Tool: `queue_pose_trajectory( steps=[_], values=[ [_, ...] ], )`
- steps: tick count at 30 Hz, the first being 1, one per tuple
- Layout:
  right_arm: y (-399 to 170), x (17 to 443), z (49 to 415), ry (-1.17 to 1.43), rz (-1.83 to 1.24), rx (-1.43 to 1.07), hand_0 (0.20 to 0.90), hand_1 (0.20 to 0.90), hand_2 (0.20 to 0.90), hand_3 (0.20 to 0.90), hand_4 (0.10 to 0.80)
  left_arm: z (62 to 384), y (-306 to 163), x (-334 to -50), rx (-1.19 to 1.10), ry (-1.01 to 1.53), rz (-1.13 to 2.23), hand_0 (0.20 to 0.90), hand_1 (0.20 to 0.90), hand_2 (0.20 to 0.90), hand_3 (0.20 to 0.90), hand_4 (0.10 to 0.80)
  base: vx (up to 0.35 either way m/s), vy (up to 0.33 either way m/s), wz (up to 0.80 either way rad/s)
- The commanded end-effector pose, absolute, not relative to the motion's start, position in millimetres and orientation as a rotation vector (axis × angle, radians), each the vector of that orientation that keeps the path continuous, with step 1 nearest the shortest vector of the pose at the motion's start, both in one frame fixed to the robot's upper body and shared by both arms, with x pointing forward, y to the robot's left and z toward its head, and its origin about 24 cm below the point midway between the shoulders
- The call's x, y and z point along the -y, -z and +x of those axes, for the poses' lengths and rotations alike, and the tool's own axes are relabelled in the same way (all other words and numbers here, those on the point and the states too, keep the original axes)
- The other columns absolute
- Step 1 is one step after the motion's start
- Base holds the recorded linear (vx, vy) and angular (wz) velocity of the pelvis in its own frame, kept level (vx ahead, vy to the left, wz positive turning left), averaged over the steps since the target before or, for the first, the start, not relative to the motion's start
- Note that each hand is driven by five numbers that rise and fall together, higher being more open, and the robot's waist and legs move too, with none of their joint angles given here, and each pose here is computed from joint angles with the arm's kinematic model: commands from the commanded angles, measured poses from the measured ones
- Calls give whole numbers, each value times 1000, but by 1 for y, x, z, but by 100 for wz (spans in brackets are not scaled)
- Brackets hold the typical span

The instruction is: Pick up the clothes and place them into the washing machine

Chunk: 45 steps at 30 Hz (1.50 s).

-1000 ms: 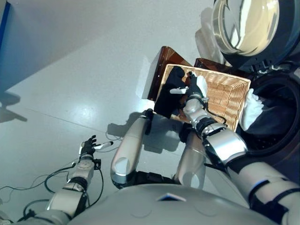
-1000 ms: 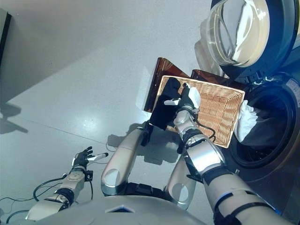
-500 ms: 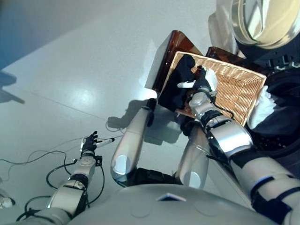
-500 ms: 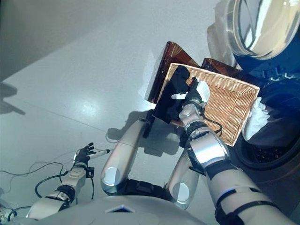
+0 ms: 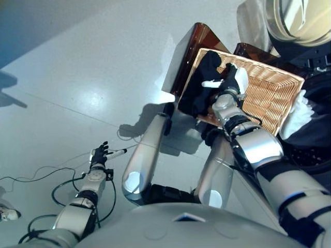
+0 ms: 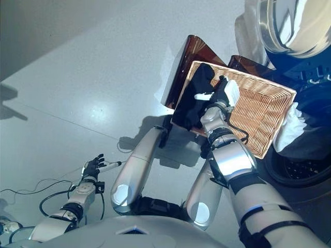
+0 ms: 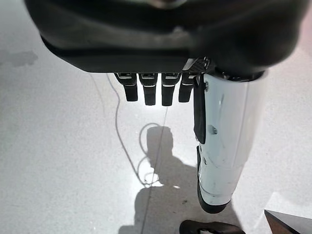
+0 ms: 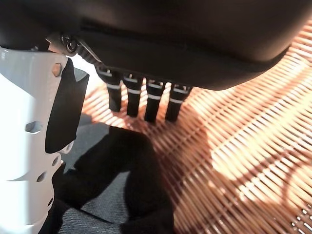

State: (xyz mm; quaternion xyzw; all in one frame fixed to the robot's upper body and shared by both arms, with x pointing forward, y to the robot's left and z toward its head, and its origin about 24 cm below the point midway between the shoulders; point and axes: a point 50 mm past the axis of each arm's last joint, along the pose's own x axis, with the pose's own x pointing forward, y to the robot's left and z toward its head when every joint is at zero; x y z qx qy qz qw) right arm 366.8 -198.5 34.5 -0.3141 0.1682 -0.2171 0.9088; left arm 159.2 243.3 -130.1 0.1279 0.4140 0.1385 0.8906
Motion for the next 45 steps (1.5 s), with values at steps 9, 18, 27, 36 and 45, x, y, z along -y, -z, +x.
queue_pose_trajectory(
  steps=[9, 18, 27, 36, 45],
  values=[
    [-76, 226, 382, 561, -641, -261, 900, 900, 900, 900, 800, 128, 134, -268, -926, -359, 336, 900, 900, 900, 900, 800, -9, -1, -1],
    [-88, 224, 388, 558, -622, -220, 900, 900, 900, 900, 800, 126, 134, -268, -921, -364, 322, 900, 900, 900, 900, 800, -20, 3, 8],
    [-93, 222, 391, 534, -598, -202, 200, 200, 200, 200, 300, 122, 133, -273, -934, -371, 327, 900, 900, 900, 900, 800, 15, 0, -3],
    [-92, 228, 390, 556, -498, -208, 200, 200, 200, 200, 300, 120, 133, -279, -955, -373, 349, 900, 900, 900, 900, 800, 20, 1, -3],
    [-90, 231, 387, 604, -180, -177, 200, 200, 200, 200, 300, 116, 134, -283, -978, -386, 352, 900, 900, 900, 900, 800, 14, -9, 0]
  ],
)
